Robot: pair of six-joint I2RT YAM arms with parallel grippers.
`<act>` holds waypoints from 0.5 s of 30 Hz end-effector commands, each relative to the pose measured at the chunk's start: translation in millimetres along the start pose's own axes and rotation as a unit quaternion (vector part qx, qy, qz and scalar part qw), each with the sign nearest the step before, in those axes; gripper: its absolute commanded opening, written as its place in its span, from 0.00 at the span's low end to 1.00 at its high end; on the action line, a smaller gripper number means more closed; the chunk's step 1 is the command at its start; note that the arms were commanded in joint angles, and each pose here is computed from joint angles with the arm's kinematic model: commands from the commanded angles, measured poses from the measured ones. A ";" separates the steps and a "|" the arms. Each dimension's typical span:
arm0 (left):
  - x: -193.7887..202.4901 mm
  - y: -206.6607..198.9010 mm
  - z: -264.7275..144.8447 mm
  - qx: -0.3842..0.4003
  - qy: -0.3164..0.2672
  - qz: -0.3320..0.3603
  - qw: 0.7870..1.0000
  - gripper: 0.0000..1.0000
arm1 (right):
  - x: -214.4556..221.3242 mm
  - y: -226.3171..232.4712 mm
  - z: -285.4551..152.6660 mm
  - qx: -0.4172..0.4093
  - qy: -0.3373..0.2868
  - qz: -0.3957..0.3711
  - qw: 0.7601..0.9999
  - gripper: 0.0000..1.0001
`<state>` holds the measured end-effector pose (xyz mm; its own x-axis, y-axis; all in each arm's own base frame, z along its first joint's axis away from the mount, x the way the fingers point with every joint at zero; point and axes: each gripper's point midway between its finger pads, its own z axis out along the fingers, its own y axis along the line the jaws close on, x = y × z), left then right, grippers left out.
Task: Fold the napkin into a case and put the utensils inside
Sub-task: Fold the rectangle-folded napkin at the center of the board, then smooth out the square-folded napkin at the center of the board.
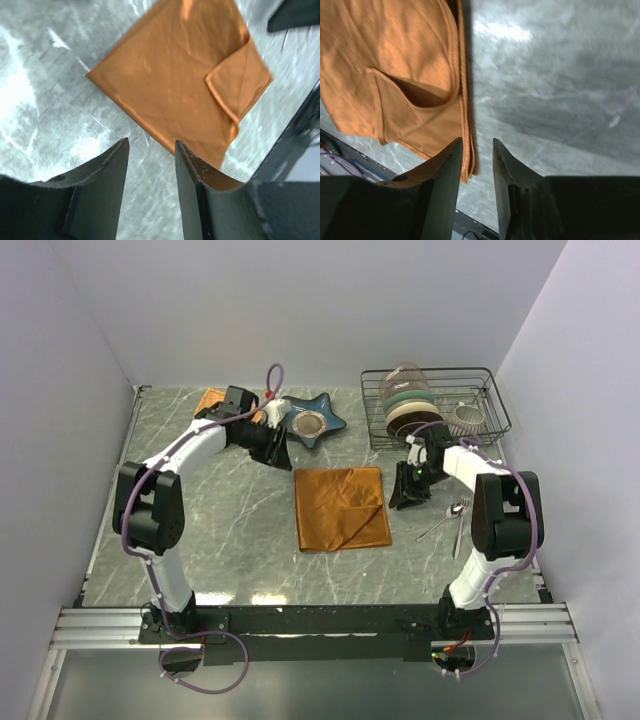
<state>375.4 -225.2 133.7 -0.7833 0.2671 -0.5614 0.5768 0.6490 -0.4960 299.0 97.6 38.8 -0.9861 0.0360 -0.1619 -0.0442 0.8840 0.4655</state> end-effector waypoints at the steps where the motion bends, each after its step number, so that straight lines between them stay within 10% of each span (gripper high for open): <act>1: 2.5 -15.0 -9.6 0.018 0.000 0.102 0.995 0.47 | -40.2 34.6 -21.0 -0.026 -0.085 -0.059 0.994 0.39; 15: 25.4 -27.3 32.8 0.086 -0.003 -0.149 0.985 0.17 | -40.4 136.7 25.9 -0.025 -0.060 -0.202 0.977 0.39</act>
<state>338.0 -240.8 103.9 -0.8829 0.1784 -0.4345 0.4435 0.6211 -0.6462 323.0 216.3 95.0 -0.8647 -0.2516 -0.4348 -0.4424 0.7915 0.4217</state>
